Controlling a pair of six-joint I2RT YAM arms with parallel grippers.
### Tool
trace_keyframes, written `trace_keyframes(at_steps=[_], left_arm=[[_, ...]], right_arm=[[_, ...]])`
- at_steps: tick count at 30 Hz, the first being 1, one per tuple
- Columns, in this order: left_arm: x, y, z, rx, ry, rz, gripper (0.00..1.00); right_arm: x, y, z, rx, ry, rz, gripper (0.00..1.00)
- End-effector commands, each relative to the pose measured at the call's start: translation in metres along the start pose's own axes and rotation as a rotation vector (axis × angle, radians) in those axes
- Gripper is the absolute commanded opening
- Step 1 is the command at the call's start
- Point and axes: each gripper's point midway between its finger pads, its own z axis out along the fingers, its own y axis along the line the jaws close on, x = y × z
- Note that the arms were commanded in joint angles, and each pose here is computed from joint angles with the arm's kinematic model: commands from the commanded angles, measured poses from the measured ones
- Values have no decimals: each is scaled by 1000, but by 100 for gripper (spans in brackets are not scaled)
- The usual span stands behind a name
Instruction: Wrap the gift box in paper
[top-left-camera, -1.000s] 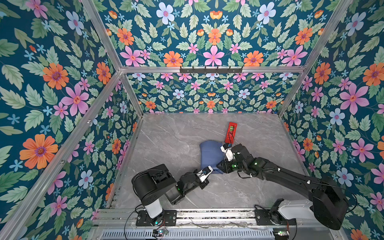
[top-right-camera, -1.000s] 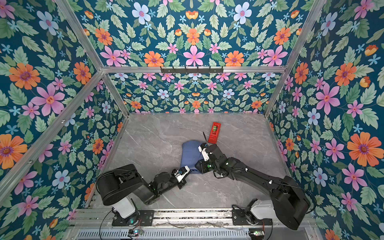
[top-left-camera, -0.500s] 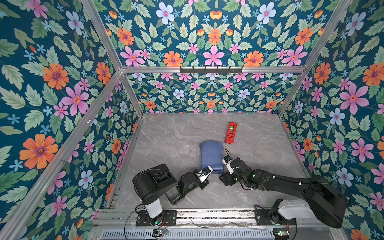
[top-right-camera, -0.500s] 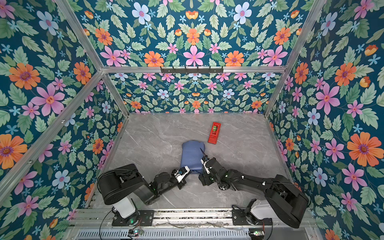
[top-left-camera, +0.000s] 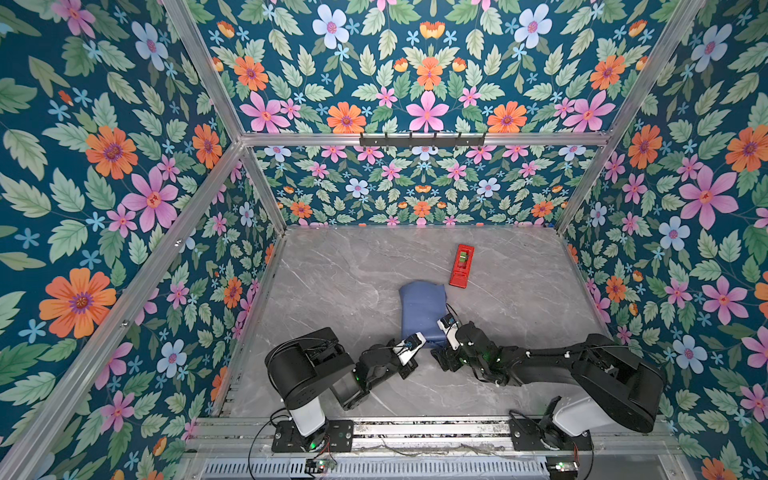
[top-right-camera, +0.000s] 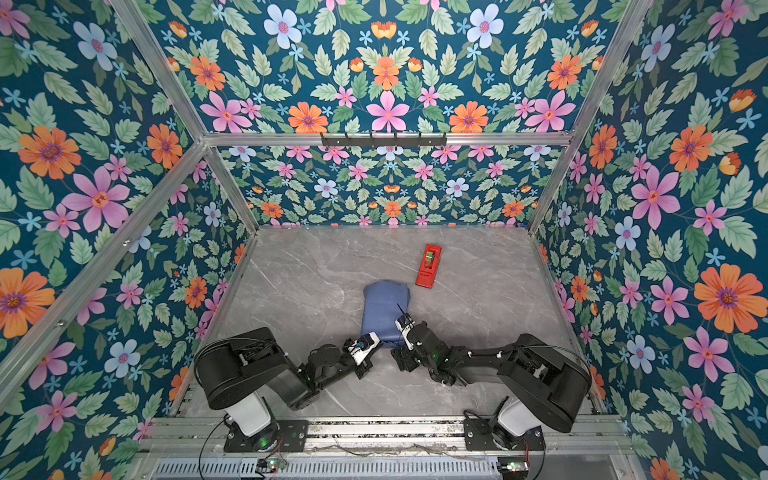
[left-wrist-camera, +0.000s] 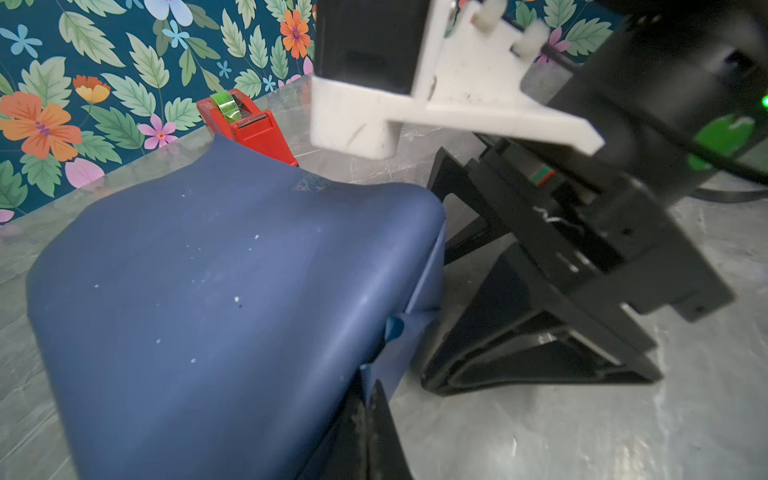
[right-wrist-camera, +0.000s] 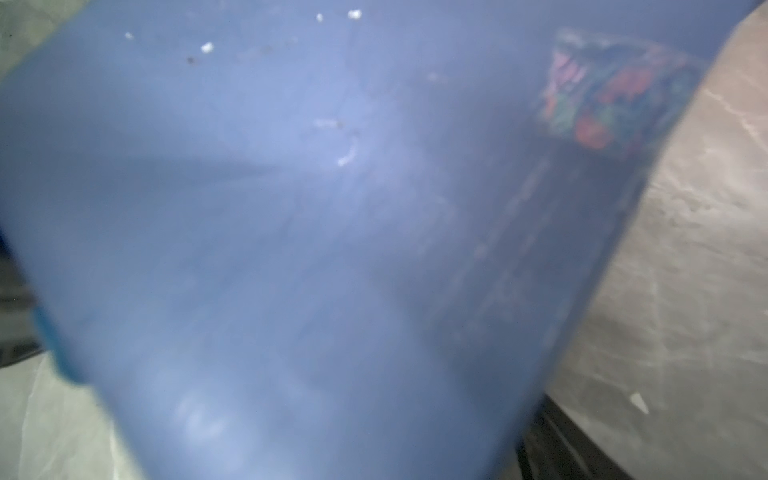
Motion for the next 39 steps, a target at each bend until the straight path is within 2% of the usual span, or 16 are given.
trace_keyframes(at_steps=[1,11,21,27,34,39], left_arm=[[-5,-1,1,10,-19,10,0],[-9,-3,-3,20,-29,9,15],[-19,-5,-19,36,-67,28,35],[-31,-11,-28,80,-81,140,46],[-37,15,-23,-25,-13,326,75],[-36,20,-13,11,0,359,85]], right_arm=[[-13,-2,1,11,-71,25,76],[-13,-4,5,18,-100,87,68],[-11,-9,5,35,-110,114,65],[-10,-10,5,41,-110,125,65],[-10,-11,6,41,-115,133,64],[-12,-10,6,39,-118,137,63]])
